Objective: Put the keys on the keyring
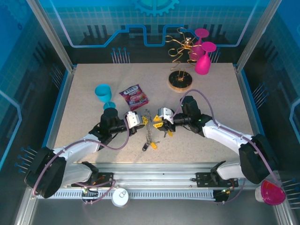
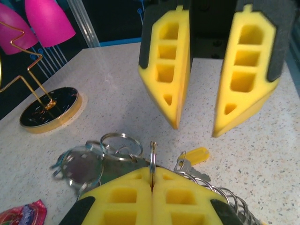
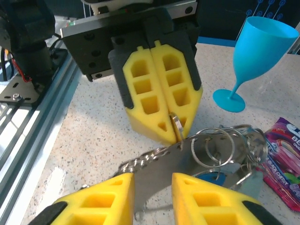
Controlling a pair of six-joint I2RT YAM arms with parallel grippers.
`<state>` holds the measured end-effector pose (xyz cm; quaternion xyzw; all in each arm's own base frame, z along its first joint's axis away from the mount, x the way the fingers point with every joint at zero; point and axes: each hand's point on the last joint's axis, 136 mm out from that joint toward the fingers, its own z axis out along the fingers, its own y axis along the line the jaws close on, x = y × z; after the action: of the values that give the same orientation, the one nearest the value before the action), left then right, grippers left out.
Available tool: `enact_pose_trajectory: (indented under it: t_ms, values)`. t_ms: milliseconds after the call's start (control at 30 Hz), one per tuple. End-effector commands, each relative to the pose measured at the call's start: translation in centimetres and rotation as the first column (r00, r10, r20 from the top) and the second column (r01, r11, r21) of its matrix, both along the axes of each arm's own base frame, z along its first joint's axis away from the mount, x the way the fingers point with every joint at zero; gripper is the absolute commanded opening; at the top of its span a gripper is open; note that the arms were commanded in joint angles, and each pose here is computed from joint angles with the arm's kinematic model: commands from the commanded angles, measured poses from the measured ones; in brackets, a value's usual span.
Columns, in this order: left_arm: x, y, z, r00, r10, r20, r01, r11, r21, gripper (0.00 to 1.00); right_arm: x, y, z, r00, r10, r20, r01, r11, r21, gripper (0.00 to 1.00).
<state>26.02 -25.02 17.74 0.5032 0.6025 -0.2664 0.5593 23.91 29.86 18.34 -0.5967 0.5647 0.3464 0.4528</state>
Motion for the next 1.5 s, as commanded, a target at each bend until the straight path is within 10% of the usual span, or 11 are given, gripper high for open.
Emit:
enact_pose_trajectory:
  t_ms: [0,567,733,1467]
  values:
    - [-1.3,-0.9,1.6,0.993,-0.106,0.043,0.109,0.992,-0.069,0.00,0.2,1.0,1.8,0.998,0.040,0.040,-0.043,0.995,0.093,0.26]
    - [-1.2,-1.3,1.3,0.991,-0.131,0.025,0.133,0.987,-0.086,0.00,0.5,1.8,2.1,0.995,0.080,0.051,-0.085,0.991,0.101,0.00]
    - [0.1,-0.6,0.9,0.999,-0.040,-0.030,0.039,0.998,-0.042,0.28,0.3,0.8,1.4,0.997,0.066,0.046,-0.065,0.998,-0.022,0.00]
    - [-0.3,-0.9,1.5,0.992,-0.088,-0.093,0.092,0.995,0.031,0.10,-0.3,1.6,-0.6,0.981,0.163,0.110,-0.097,0.888,-0.450,0.00]
